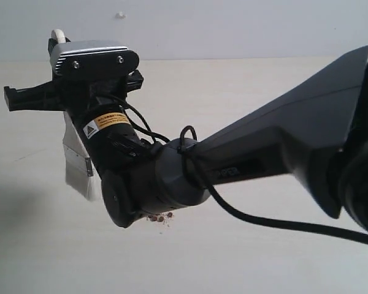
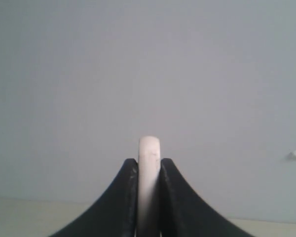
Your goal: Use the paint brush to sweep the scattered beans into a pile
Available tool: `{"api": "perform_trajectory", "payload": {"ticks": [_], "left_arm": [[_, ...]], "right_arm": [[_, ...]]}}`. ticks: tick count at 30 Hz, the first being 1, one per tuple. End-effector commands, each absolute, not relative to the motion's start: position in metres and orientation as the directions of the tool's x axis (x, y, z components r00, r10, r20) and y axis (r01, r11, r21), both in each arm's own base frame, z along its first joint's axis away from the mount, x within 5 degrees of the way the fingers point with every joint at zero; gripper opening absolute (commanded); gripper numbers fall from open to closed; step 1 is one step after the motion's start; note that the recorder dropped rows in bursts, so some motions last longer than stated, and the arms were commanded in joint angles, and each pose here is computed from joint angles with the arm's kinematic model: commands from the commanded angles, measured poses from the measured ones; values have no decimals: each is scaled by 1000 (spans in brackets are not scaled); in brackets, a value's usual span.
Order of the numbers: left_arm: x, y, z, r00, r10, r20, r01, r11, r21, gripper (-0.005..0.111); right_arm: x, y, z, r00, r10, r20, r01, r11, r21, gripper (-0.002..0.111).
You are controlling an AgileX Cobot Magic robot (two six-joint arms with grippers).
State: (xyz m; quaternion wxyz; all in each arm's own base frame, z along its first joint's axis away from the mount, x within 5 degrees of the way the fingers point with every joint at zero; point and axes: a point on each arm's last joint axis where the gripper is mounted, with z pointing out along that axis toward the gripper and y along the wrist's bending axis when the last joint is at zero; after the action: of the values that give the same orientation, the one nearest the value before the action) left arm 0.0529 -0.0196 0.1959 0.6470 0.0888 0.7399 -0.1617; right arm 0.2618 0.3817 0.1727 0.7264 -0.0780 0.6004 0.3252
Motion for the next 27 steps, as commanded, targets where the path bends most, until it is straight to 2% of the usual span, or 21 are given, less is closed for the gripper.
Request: {"api": "perform_trajectory", "payload": {"ticks": [1,7,16,27], "left_arm": [[53,-20,196,-146,-83,-986,339,932,-128,0],[53,-20,196,-146,-83,-986,339,932,-128,0],[53,-20,196,-146,-83,-986,339,932,-128,0],[53,-20,196,-146,-83,-986,339,932,-128,0]], "right_arm": [[274,387,154,87,350,-933,-504,823,262,0],[278,388,135,82,303,-949,-485,845,228,0],[297,367,126,99,202,-974,-326,932,160,0],[298,366,126,103,188,-977,-318,937,147,0]]}}
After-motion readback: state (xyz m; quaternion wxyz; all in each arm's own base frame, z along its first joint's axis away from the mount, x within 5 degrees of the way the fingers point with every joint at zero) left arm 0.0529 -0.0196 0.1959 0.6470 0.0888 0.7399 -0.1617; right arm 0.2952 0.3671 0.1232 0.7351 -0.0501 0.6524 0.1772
